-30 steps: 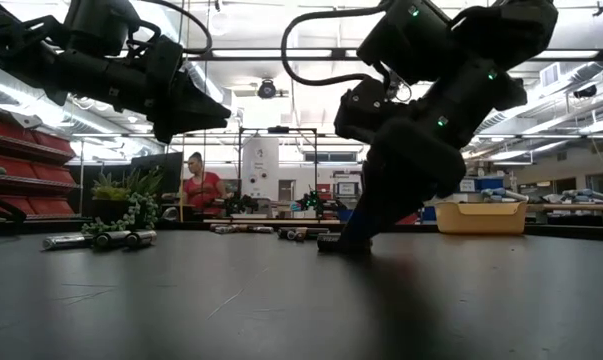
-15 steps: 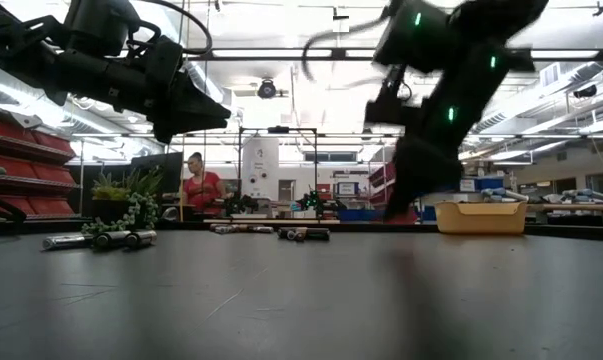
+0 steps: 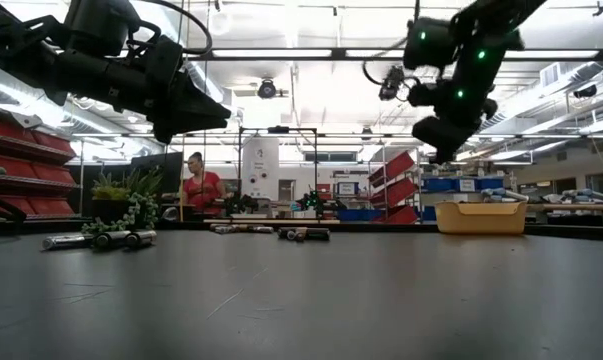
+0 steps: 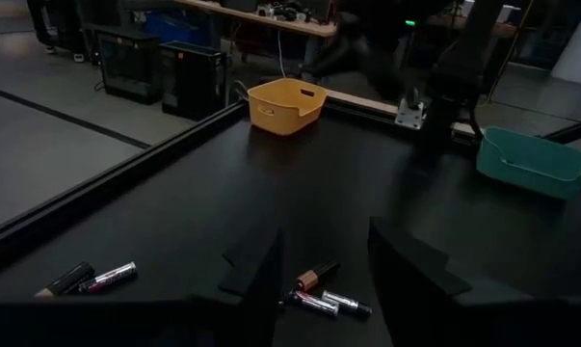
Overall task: Sort batteries
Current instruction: Put the black battery into the yellow bin
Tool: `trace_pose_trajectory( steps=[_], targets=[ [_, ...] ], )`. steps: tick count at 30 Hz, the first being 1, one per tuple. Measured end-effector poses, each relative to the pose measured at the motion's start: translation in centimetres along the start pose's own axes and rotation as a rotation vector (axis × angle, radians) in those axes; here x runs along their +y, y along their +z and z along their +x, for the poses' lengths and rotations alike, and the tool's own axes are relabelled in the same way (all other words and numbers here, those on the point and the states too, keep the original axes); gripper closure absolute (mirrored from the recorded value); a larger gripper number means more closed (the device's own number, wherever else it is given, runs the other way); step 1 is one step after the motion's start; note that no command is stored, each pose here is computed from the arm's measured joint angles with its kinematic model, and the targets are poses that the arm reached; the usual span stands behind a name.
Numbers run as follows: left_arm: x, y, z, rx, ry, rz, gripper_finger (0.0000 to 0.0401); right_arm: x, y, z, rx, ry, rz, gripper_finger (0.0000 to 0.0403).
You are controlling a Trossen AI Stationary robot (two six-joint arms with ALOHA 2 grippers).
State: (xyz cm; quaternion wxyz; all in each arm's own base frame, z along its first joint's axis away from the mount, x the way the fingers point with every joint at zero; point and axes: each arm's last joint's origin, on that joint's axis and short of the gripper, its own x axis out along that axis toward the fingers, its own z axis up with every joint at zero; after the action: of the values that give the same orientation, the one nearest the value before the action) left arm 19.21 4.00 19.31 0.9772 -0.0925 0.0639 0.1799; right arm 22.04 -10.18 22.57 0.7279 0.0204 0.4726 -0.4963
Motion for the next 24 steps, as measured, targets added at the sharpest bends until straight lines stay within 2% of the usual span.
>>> trace_pose_trajectory(
  steps=[6, 14, 18, 24],
  targets=[
    [0.0, 0.0, 0.0, 0.0, 0.0, 0.0, 0.0245, -3.5, 0.8, 3.2, 0.072, -0.089, 0.044, 0.0323],
    [0.0, -0.1, 0.0, 0.006, 0.001, 0.001, 0.0245, -4.7, 0.6, 6.5, 0.192, 0.003, 0.076, 0.0309],
    [0.0, -0.1, 0.0, 0.005, 0.002, 0.001, 0.0245, -4.8, 0.6, 6.3, 0.186, 0.007, 0.065, 0.0289],
    [0.0, -0.1, 0.0, 0.006, 0.002, 0.001, 0.0245, -4.5, 2.1, 3.8, 0.074, 0.067, 0.068, 0.0269]
  ],
)
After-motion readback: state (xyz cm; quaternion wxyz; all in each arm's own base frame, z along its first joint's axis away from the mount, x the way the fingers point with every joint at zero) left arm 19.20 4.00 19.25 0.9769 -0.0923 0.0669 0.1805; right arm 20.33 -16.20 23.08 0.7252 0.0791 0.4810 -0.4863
